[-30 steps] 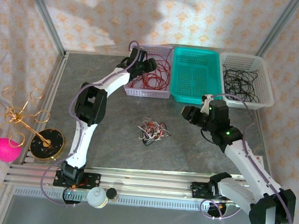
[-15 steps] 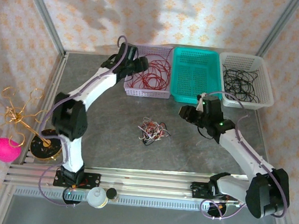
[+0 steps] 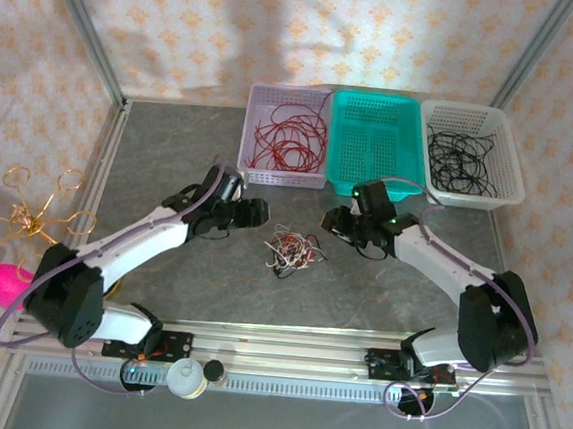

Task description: Untangle the cables

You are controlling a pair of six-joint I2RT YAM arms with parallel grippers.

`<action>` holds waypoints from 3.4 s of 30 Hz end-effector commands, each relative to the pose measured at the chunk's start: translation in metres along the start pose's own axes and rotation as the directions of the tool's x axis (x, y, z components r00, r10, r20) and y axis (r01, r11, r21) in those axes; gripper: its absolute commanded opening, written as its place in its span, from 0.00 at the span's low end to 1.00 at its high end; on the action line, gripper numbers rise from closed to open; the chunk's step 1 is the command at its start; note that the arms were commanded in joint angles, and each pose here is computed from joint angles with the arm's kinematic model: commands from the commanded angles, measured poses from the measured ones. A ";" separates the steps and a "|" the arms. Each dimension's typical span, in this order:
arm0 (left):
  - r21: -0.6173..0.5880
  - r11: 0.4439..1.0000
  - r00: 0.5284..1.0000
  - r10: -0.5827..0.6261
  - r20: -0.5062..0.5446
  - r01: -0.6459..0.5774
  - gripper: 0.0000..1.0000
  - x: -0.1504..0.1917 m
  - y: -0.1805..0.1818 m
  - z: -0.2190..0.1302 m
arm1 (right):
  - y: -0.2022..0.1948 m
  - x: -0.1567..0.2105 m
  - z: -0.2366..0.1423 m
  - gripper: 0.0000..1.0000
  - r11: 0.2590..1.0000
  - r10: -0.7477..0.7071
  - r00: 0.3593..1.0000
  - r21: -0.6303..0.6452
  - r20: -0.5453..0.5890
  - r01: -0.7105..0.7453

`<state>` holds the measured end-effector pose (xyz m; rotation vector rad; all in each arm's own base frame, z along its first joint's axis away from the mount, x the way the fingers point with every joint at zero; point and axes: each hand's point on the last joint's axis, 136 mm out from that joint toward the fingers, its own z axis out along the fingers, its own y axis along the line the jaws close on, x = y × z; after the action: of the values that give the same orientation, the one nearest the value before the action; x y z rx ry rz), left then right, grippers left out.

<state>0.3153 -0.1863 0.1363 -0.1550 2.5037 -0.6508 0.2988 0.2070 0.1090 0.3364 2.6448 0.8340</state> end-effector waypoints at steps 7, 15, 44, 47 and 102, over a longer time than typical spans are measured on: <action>0.137 0.990 0.993 -0.047 0.104 0.033 0.61 0.000 -0.017 -0.038 | -0.002 0.023 0.019 0.41 0.916 0.401 0.913 0.039 -0.075 -0.399; 0.170 0.984 0.987 -0.072 0.144 0.047 0.61 0.009 -0.011 -0.052 | 0.002 0.035 0.024 0.51 0.775 0.632 0.769 0.064 -0.098 -0.629; 0.156 0.988 0.989 -0.006 0.151 -0.017 0.61 -0.003 -0.021 -0.056 | -0.001 0.025 0.032 0.00 0.741 0.665 0.747 0.104 0.028 -0.664; 0.138 0.990 0.983 -0.014 0.183 -0.012 0.59 -0.010 -0.020 -0.062 | 0.006 0.009 0.016 0.00 0.807 0.576 0.813 0.100 0.083 -0.582; 0.391 0.897 0.968 0.127 0.218 -0.206 0.50 0.003 -0.086 -0.071 | -0.008 0.032 0.061 0.32 0.805 0.587 0.809 0.111 -0.018 -0.582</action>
<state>0.2731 -0.2307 0.2251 0.1489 2.1299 -1.0183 0.2862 0.2378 0.0459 1.2411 2.6745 0.8689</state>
